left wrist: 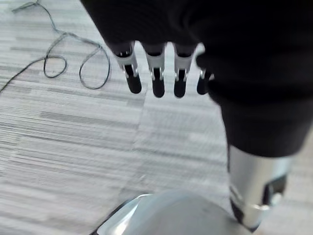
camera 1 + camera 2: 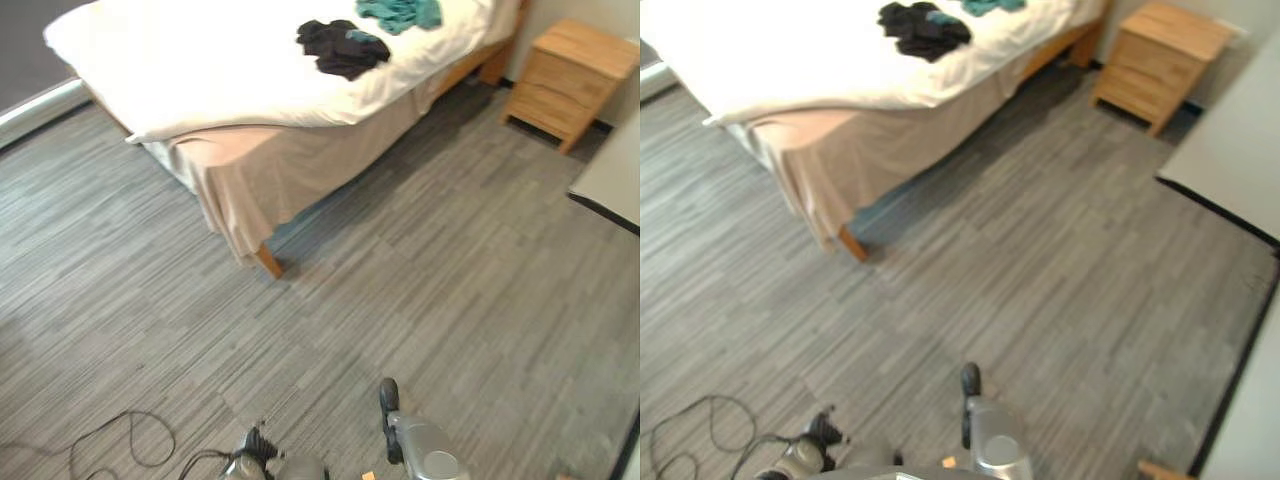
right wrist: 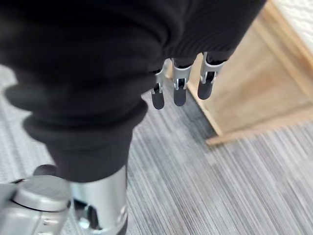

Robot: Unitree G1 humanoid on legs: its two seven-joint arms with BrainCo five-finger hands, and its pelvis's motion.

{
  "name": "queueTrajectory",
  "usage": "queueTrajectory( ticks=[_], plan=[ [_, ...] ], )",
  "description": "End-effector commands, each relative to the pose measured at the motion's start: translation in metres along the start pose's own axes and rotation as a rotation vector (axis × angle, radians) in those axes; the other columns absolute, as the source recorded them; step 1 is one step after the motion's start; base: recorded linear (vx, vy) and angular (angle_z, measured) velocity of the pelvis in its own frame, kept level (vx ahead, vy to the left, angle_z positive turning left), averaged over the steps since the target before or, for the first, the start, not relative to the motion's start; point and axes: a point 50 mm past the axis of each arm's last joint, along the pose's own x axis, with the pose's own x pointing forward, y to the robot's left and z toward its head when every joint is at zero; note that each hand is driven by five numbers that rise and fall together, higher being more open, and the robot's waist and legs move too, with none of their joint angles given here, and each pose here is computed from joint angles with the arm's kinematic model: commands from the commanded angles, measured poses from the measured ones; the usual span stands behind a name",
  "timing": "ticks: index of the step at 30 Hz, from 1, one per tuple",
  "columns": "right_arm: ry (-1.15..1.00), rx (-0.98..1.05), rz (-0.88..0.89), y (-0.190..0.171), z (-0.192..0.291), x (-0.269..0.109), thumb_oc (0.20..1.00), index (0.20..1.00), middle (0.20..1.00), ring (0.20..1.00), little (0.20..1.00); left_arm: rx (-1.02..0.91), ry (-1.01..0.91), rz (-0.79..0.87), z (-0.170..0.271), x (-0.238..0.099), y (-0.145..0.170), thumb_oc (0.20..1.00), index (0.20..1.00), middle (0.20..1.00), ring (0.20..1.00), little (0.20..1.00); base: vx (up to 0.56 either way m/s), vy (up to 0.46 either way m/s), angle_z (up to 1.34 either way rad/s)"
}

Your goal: Tidy up the quilt and then pick up the clothes from the bed and put them into the laundry hamper.

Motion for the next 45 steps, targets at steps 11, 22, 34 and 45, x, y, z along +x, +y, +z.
queueTrajectory(
  ticks=[11,22,34,45],
  plan=[
    [-0.22,0.098,-0.171,-0.038,0.062,-0.003,1.0,1.0,1.0,1.0,1.0,-0.066,0.004,0.151,0.002,0.002,0.021,1.0,1.0,1.0,1.0,1.0,0.51,0.101,0.07],
    [-0.324,0.085,-0.112,-0.016,0.095,-0.012,1.0,1.0,1.0,1.0,1.0,0.079,0.107,0.17,-0.028,0.0,0.041,1.0,1.0,1.0,1.0,1.0,0.35,0.01,0.55],
    [-0.323,0.034,-0.217,-0.051,0.087,-0.009,1.0,1.0,1.0,1.0,1.0,-0.095,-0.226,0.379,0.042,-0.002,0.092,1.0,1.0,1.0,1.0,1.0,0.23,-0.253,0.57],
    [-0.288,0.124,-0.264,-0.069,0.062,-0.007,1.0,1.0,1.0,1.0,1.0,-0.166,-0.932,0.86,0.139,-0.108,0.22,1.0,1.0,1.0,1.0,1.0,0.09,0.03,0.03]
  ],
)
